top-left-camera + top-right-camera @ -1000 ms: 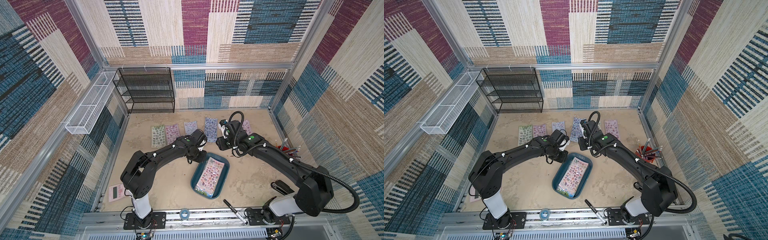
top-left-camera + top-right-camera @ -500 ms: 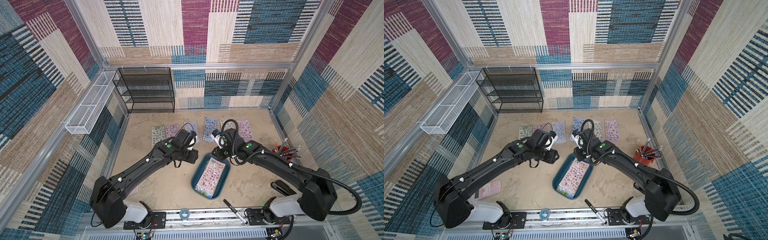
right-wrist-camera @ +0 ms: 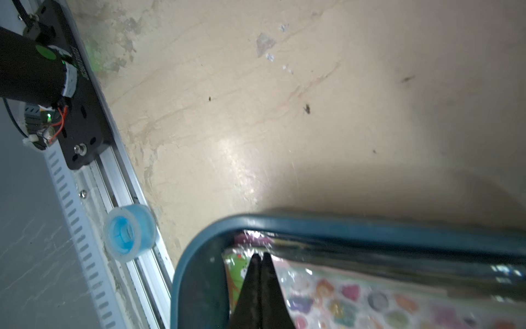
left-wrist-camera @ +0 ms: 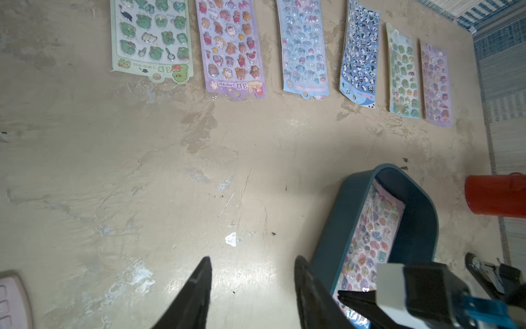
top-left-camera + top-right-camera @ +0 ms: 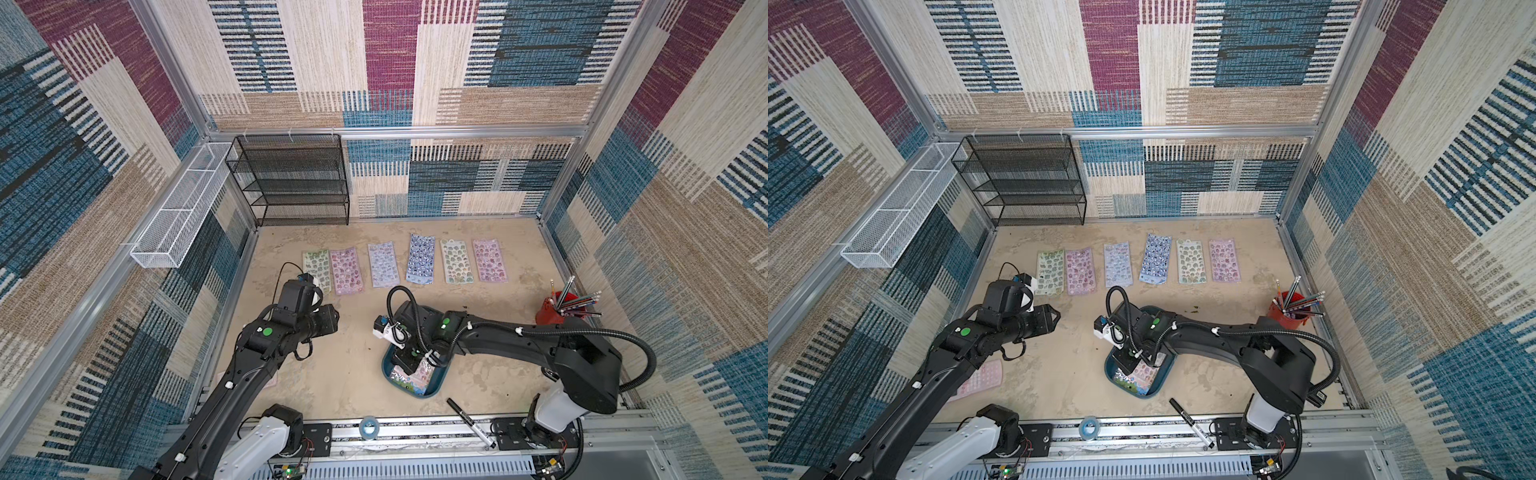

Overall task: Take the stickers out of the storage box
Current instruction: Adjust the storage box at the center of the board.

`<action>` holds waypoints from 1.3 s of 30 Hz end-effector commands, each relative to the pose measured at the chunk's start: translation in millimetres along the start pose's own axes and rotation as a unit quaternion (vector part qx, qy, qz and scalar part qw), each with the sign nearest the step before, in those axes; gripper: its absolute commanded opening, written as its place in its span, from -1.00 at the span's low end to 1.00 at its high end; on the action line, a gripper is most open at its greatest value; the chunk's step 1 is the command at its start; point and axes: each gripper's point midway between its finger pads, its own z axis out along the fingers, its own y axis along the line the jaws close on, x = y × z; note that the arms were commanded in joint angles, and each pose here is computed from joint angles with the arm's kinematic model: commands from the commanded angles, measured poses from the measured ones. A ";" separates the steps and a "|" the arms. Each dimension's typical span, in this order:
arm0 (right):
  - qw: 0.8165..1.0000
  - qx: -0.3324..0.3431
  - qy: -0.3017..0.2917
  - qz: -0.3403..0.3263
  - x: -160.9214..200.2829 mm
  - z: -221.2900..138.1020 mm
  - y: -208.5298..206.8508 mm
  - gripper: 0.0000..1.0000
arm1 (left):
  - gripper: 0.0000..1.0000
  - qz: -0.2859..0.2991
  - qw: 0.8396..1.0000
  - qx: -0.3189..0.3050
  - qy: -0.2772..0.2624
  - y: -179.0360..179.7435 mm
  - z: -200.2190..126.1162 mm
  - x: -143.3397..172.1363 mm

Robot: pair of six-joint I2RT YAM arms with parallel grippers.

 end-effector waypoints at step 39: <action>0.966 0.086 -0.129 0.208 -80.3 -28.0 -156.8 -0.09 | 0.58 -0.096 0.977 0.167 0.094 -53.9 56.4 39.5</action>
